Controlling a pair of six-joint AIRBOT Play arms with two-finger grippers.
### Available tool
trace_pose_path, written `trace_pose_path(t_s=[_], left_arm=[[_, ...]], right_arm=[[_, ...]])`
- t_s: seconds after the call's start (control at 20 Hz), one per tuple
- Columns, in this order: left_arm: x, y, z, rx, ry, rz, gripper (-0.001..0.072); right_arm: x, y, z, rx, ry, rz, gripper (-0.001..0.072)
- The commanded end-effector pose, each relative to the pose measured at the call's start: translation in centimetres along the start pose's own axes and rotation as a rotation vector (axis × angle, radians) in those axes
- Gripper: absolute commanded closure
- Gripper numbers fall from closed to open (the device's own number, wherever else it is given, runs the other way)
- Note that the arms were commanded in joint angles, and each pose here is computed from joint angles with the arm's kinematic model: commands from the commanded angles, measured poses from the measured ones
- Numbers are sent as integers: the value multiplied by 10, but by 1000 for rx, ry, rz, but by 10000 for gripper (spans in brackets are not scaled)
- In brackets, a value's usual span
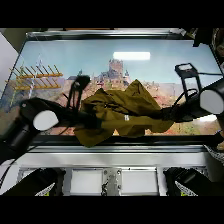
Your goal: Fold the clothes and pants, and hang the long-sleeved shirts on hangers.
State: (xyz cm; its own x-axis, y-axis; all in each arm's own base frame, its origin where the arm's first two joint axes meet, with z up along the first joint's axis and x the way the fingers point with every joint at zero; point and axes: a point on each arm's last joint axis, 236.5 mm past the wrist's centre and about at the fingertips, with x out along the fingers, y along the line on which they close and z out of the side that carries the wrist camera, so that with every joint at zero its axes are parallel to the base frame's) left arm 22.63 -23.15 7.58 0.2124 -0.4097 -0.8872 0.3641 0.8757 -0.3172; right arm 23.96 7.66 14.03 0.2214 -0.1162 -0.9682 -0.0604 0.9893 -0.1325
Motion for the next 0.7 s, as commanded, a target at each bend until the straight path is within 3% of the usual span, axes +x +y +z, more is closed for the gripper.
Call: trace_pose_path(t_s=[0.0, 0.3, 0.35, 0.4, 0.45, 0.65], left_arm=[[40, -3, -39, -73, 74, -58, 693], [39, 4, -37, -101, 80, -57, 691], [39, 3, -37, -85, 79, -59, 488], [37, 3, -37, -81, 80, -59, 96], [32, 1, -32, -65, 71, -57, -6], [-12, 6, 24, -24, -85, -65, -6]], right_arm=[[23, 12, -6, -9, 39, 11, 698], [27, 15, -6, -14, 52, 13, 698], [27, 15, -6, -14, 52, 13, 697], [27, 15, -6, -14, 52, 13, 697], [27, 15, -6, -14, 52, 13, 697], [27, 16, -6, -14, 53, 15, 695]])
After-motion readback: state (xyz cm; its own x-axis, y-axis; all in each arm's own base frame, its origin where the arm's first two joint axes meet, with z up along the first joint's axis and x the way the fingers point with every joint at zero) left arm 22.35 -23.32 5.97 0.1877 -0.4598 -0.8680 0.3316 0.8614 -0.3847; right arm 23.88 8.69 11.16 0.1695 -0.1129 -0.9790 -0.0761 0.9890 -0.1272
